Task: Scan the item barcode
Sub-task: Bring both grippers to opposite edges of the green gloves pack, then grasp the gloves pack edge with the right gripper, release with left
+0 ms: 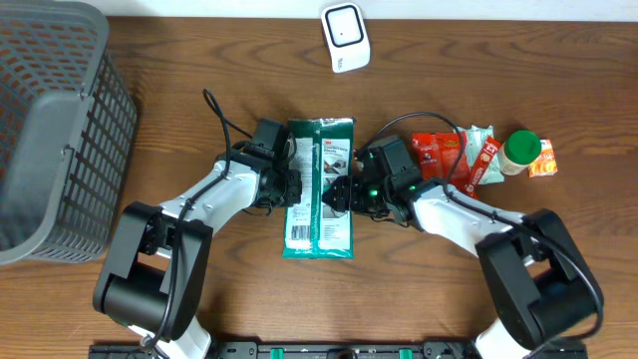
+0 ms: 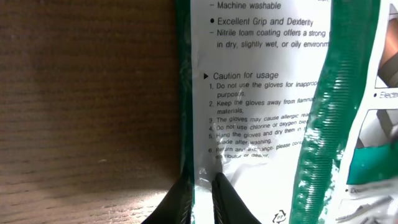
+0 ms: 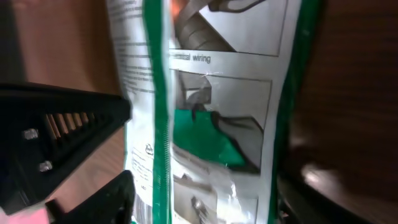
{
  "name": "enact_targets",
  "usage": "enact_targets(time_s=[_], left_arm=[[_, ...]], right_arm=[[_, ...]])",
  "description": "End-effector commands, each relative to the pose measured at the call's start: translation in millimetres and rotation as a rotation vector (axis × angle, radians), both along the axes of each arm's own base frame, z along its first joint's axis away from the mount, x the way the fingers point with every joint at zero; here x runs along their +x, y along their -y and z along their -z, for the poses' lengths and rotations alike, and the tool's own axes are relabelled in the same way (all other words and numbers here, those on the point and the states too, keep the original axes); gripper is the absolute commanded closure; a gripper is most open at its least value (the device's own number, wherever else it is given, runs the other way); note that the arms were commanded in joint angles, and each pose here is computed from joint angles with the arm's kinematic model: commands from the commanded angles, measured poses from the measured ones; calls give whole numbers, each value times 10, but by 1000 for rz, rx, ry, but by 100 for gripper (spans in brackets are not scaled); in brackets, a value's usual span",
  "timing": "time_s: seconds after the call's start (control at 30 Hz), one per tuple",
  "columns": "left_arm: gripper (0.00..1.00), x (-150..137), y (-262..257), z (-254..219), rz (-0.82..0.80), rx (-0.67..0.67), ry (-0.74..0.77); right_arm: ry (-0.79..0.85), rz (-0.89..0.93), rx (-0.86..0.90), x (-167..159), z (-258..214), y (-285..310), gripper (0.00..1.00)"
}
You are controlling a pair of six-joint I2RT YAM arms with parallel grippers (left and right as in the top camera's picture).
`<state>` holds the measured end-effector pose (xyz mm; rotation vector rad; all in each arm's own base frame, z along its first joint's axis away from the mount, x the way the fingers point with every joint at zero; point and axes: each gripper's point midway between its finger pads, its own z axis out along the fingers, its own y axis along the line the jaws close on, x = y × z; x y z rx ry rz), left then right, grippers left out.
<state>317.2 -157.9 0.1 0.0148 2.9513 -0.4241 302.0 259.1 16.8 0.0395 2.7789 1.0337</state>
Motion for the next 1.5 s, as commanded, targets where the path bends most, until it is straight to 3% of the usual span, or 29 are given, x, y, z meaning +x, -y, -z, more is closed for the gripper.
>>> enact_targets(time_s=[0.0,0.5,0.9,1.07,1.27,1.47], left_arm=[[85,-132,-21,133,4,9,-49],[85,-103,-10,129,4,4,-36],[85,-93,-6,127,4,2,-32],[85,-65,3,113,4,-2,-20],[70,172,-23,-189,-25,-36,73],[62,428,-232,-813,-98,-87,242]], right_arm=[[-90,-50,38,-180,191,-79,41],[34,-184,172,-129,-43,-299,68],[71,-198,142,-132,-15,-341,70],[83,-189,118,-114,11,-336,99],[128,-218,98,-91,23,-319,99],[133,-236,84,-101,50,-273,97]])
